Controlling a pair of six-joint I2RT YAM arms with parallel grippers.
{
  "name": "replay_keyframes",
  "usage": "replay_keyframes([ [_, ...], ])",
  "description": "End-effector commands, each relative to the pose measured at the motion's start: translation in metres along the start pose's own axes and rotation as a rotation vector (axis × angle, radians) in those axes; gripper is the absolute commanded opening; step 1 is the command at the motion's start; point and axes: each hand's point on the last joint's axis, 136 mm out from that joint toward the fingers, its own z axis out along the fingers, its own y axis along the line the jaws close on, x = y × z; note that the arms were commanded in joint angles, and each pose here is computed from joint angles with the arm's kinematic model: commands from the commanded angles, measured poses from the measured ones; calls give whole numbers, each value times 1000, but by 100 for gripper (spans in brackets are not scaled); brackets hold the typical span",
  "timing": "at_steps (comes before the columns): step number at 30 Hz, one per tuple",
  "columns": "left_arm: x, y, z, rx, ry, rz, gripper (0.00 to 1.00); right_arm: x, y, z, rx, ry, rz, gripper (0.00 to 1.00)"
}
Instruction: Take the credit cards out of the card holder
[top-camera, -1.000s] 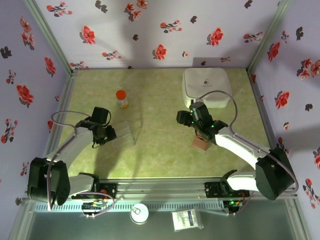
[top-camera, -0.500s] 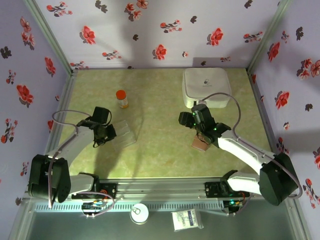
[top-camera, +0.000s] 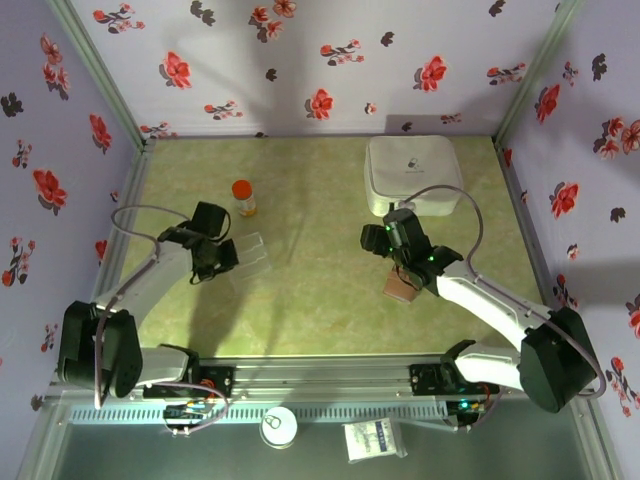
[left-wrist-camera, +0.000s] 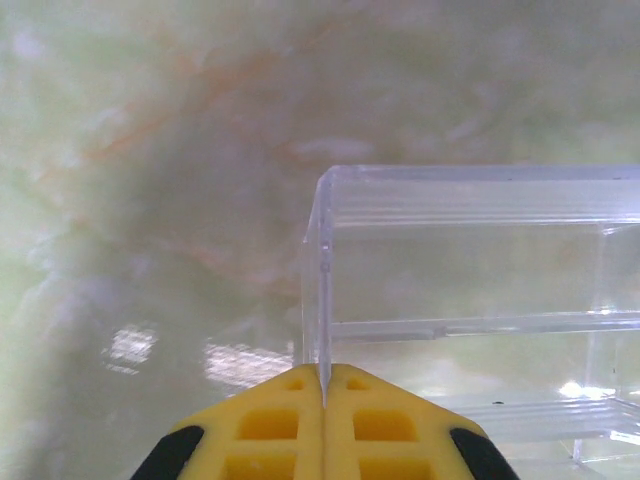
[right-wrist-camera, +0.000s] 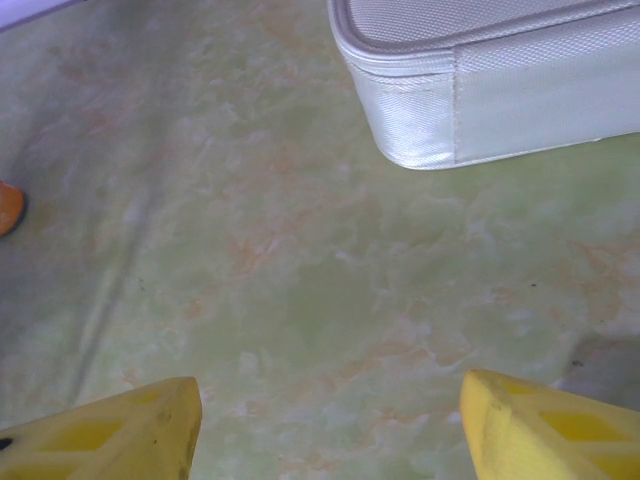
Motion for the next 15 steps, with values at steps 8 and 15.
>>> replay_keyframes([
  [8,-48,-93,3,65,-37,160,0,-13,-13,-15,89,-42,-49,72],
  [15,-88,-155,24,56,-68,246,0,-11,-28,-21,146,-49,-43,75],
])
